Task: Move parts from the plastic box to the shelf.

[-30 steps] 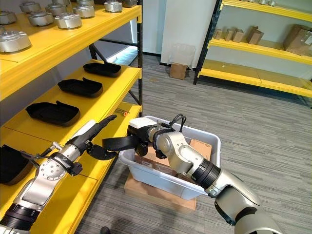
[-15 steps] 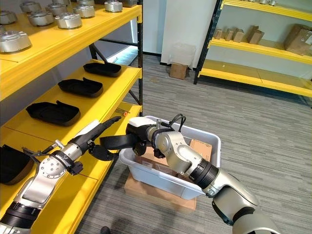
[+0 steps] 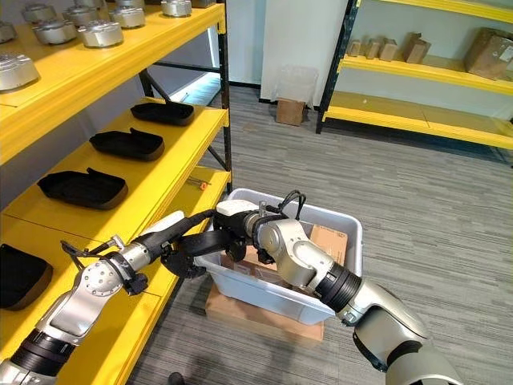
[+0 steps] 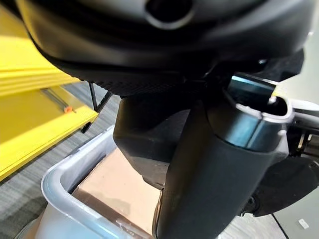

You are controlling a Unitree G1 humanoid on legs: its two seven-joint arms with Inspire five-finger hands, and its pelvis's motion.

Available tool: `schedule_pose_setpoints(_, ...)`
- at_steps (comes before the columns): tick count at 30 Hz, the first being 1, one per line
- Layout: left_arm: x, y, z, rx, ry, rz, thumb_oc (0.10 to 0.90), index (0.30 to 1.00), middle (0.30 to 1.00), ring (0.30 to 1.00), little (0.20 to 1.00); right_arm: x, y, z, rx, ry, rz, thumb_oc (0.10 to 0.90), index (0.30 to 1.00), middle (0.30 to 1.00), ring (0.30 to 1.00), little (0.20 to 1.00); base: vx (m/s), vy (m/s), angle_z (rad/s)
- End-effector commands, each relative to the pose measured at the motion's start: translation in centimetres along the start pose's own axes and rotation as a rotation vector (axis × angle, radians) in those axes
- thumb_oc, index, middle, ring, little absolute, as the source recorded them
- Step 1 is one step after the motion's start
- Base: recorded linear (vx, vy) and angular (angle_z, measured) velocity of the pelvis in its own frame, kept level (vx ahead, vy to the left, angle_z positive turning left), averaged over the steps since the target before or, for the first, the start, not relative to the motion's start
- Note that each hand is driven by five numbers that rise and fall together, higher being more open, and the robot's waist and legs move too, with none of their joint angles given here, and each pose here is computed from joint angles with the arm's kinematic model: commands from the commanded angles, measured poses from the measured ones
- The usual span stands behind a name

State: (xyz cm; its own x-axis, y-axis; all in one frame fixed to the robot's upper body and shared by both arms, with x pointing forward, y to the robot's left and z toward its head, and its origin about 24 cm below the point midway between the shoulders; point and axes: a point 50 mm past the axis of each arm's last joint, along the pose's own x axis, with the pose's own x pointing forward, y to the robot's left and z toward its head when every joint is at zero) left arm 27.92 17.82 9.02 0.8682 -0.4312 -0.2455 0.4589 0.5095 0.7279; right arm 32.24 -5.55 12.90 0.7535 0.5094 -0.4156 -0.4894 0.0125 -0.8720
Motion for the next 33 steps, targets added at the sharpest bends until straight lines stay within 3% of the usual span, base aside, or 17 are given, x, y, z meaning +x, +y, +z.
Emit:
schedule_pose_setpoints(1, 1.8, 2.1, 4.5, 0.042, -0.181, 0.082, 0.900, 1.000, 1.000, 1.000, 1.000, -2.3, -8.3, 6.9, -0.118, -0.268, -0.368, 0.400, 0.300, 0.300, 0.300, 0.300, 0.00, 0.000, 0.00)
schedule_pose_setpoints(12, 2.5, 0.9, 3.8, 0.004, -0.124, 0.061, 0.900, 1.000, 1.000, 1.000, 1.000, -2.4, -9.0, 7.2, -0.102, -0.279, -0.397, 0.400, 0.300, 0.300, 0.300, 0.300, 0.00, 0.000, 0.00)
schedule_pose_setpoints(33, 3.3, 0.6, 4.0, 0.097, -0.067, 0.007, 0.900, 1.000, 1.000, 1.000, 1.000, -3.6, -10.1, 7.5, -0.062, -0.340, -0.460, 0.400, 0.300, 0.300, 0.300, 0.300, 0.00, 0.000, 0.00)
